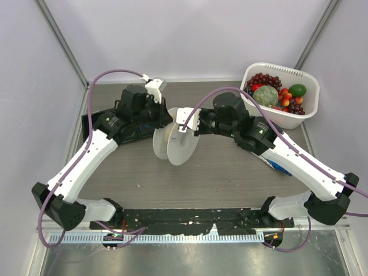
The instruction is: Wrap the cables
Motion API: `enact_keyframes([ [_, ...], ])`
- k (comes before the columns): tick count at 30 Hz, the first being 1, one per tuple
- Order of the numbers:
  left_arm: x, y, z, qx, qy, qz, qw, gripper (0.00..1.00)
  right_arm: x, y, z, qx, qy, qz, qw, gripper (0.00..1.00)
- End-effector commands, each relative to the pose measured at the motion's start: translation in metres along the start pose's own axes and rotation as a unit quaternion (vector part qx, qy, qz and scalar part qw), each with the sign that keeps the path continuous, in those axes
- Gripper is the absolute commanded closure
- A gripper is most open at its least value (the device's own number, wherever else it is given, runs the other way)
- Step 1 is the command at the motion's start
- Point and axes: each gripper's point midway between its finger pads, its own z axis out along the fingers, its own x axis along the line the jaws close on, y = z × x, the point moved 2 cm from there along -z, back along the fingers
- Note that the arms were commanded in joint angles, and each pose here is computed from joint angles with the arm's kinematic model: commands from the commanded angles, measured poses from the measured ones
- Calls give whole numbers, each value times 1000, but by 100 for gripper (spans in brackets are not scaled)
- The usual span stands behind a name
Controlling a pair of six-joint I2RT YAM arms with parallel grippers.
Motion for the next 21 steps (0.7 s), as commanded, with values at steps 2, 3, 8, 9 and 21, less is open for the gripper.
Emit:
enact_keyframes([
  [2, -44, 13, -28, -70, -147, 126, 979, 100, -35, 13, -9, -16, -61, -23, 998, 99],
  [3, -46, 9, -30, -69, -158, 144, 975, 100, -37, 12, -9, -14, -63, -25, 998, 99],
  [8, -55, -13, -45, -57, -222, 235, 945, 100, -37, 8, -11, -10, -49, -30, 998, 99],
  [9, -56, -18, -47, -53, -231, 246, 940, 100, -39, 5, -13, -7, -51, -27, 998, 99],
  [21, -64, 27, -96, -148, -299, 246, 910, 100, -23, -68, -25, 0, 22, 85, 996, 99],
])
